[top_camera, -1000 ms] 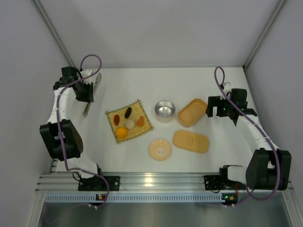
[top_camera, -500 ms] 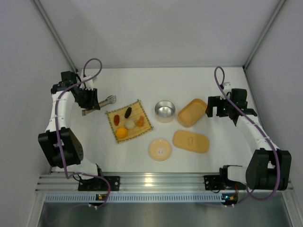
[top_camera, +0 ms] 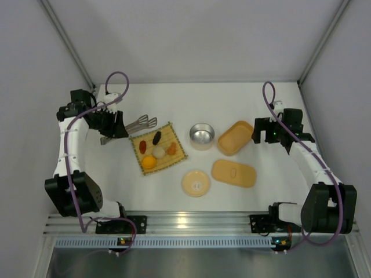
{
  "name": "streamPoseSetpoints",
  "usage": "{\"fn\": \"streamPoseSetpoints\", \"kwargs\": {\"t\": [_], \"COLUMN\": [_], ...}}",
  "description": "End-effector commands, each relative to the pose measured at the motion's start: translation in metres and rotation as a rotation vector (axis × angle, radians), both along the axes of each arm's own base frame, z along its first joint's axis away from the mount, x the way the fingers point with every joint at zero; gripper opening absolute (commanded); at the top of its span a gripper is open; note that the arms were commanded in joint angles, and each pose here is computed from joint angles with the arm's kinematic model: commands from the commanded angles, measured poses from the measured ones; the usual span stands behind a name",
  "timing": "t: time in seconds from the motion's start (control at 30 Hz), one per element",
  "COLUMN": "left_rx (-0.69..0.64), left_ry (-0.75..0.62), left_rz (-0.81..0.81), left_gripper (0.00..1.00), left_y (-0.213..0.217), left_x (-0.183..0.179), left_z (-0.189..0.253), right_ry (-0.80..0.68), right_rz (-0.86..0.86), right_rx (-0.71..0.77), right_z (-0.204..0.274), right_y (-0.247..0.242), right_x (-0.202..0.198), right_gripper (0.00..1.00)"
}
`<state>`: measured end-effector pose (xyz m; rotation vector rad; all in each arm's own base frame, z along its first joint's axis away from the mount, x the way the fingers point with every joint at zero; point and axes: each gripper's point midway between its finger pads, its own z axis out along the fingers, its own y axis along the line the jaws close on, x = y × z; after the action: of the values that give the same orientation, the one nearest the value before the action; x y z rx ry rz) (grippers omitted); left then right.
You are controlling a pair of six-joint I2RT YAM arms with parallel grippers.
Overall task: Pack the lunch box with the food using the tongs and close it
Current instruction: Pick up the clamp at the center of the board, then pick up the fake food from the plate.
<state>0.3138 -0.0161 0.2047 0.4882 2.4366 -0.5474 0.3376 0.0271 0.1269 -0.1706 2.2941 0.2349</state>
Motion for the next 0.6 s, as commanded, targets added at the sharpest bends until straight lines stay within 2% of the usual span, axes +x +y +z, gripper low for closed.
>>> {"fn": "streamPoseSetpoints", "kwargs": {"t": [0.0, 0.37, 0.57], "left_rx": [-0.069, -0.022, 0.061], "left_ry": [-0.033, -0.002, 0.025], "left_rz": [-0.124, -0.224, -0.320], "left_gripper": [0.49, 0.50, 0.50], "left_y": [-0.019, -0.023, -0.050], "left_x": [-0.023, -0.051, -0.061], "left_z": [0.018, 0.010, -0.010], "right_ry": [-0.090, -0.083, -0.085], "right_rz": [0.024, 0.023, 0.023], "right_rx": [-0.002, 0.001, 0.001], "right_z": [0.031, 0.029, 0.029], "right_y": [0.004, 0.004, 0.004], "right_x": [0.010, 0.010, 0.011], "right_gripper": [0.99, 0.99, 0.99]}}
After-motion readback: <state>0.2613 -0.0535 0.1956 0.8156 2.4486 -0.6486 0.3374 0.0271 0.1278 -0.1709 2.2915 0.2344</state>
